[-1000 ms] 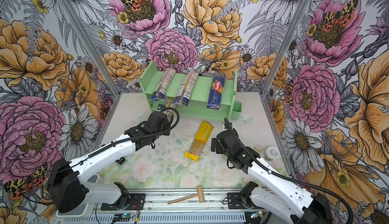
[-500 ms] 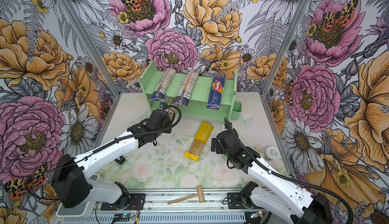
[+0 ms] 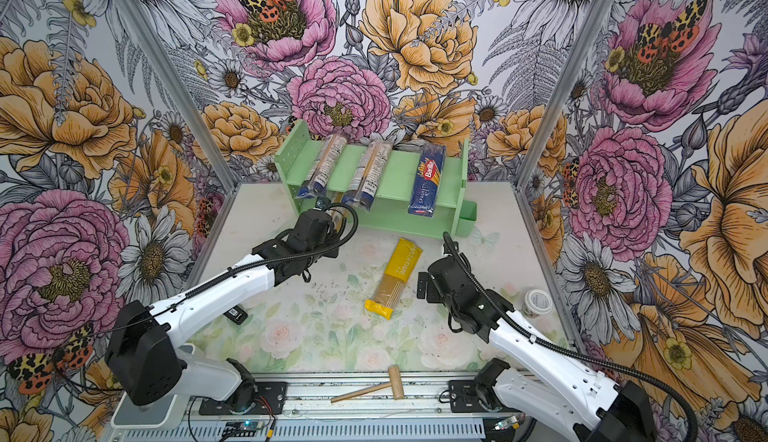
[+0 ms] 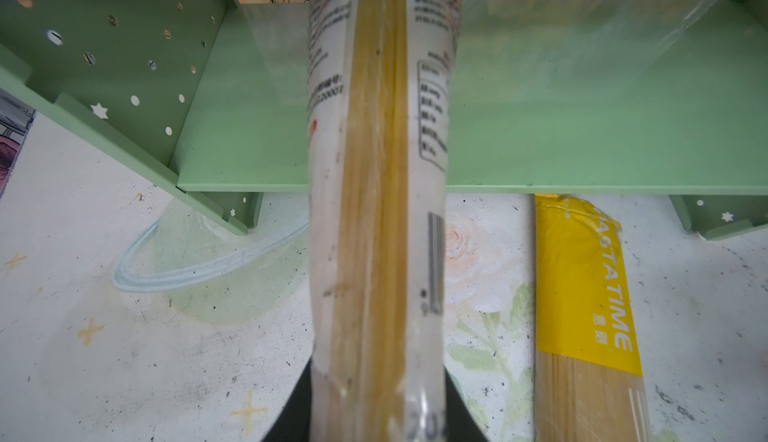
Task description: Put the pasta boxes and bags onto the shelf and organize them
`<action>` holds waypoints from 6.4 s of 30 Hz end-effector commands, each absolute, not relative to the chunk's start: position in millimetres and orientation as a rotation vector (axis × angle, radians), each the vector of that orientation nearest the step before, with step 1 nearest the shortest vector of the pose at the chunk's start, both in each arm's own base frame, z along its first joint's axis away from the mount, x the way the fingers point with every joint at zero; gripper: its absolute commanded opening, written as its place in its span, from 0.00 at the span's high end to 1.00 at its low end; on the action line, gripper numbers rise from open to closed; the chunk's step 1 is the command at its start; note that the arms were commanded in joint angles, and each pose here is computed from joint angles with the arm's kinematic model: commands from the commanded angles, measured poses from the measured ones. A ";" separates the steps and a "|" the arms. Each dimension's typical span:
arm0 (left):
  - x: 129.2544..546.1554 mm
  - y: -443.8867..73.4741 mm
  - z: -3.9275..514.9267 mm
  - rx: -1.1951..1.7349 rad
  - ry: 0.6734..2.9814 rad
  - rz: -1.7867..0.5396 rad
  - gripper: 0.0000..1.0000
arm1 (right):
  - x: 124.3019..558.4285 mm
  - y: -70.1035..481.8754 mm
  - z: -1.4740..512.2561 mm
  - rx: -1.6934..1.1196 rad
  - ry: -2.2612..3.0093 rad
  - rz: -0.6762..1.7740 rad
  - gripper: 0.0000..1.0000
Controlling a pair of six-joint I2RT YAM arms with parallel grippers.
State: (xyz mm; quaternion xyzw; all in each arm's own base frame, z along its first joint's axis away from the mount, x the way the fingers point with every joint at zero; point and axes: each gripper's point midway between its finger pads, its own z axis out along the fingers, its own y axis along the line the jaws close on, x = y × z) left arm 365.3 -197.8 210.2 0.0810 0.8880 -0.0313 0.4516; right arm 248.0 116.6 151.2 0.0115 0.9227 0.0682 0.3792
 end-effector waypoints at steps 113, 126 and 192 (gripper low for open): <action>439.3 -218.1 256.1 0.103 2.034 -0.178 1.00 | 256.9 95.8 142.8 0.040 2.368 0.050 0.00; 442.7 -219.1 253.3 0.106 2.042 -0.176 1.00 | 257.0 95.6 143.2 0.039 2.370 0.055 0.01; 443.7 -218.2 238.1 0.096 2.078 -0.162 0.62 | 256.0 93.9 143.3 0.043 2.377 0.056 0.00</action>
